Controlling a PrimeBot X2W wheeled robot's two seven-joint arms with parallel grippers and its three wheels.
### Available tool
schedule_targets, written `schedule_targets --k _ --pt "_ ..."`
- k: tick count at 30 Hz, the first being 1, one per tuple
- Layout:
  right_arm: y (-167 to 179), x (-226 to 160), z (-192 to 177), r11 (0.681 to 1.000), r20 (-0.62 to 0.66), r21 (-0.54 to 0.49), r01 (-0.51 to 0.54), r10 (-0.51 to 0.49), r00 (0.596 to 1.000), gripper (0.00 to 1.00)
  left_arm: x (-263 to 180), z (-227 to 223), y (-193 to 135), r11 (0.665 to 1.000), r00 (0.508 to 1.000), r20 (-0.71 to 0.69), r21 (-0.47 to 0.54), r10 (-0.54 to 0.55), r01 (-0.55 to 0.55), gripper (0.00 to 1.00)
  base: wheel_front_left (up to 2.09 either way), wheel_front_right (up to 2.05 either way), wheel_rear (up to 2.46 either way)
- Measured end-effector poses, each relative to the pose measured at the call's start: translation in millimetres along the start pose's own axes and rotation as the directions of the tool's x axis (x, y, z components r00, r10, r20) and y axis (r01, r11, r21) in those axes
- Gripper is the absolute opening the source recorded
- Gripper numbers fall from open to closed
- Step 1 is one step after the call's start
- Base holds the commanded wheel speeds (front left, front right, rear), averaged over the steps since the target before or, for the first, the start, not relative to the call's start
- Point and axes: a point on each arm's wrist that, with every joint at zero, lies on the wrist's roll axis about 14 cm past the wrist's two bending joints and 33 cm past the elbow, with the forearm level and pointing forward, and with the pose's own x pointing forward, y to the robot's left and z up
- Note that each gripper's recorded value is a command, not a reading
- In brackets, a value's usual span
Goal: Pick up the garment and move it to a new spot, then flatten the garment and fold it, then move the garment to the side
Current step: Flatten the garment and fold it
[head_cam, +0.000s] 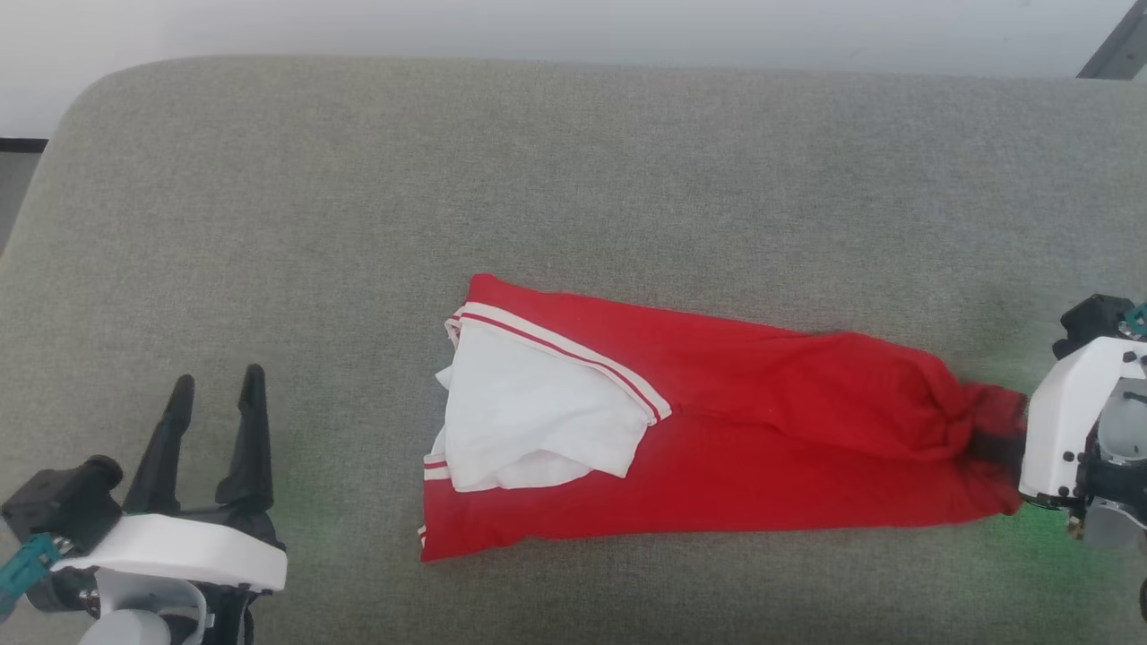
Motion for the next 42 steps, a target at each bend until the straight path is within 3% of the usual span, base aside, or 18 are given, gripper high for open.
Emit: schedule_targets --k 7,15,21,26,29,36,42 --pt "-3 -13 11 0.999 0.06 0.019 -0.028 0.027 0.998 0.0 -1 -4 7 0.999 1.0 0.019 -0.029 0.019 -0.018 1.0 0.0 0.0 0.0" --pt "-56 -45 29 0.993 0.148 0.075 0.094 -0.105 0.984 0.0 5 -11 1 0.999 1.0 0.026 -0.034 0.0 0.001 1.0 0.0 0.0 0.0" --pt "-114 -79 45 0.959 0.214 0.145 0.244 -0.271 0.939 0.0 15 -19 -11 0.999 0.999 0.025 -0.031 -0.033 0.034 1.0 0.0 0.0 0.0" --pt "-128 -85 51 0.944 0.229 0.164 0.286 -0.319 0.92 0.0 20 -25 -19 0.998 0.998 0.018 -0.029 -0.053 0.054 1.0 0.0 0.0 0.0" --pt "-117 -82 53 0.955 0.223 0.131 0.266 -0.289 0.931 0.0 22 -23 -22 0.998 0.998 0.026 -0.034 -0.059 0.06 1.0 0.0 0.0 0.0" --pt "-53 -72 61 0.994 0.246 -0.015 0.106 -0.1 0.964 0.0 21 -19 -23 0.997 0.997 0.042 -0.039 -0.061 0.063 1.0 0.0 0.0 0.0" --pt "22 -58 57 0.982 0.218 -0.181 -0.059 0.099 0.971 0.0 16 -16 -22 0.997 0.997 0.052 -0.038 -0.061 0.063 1.0 0.0 0.0 0.0"
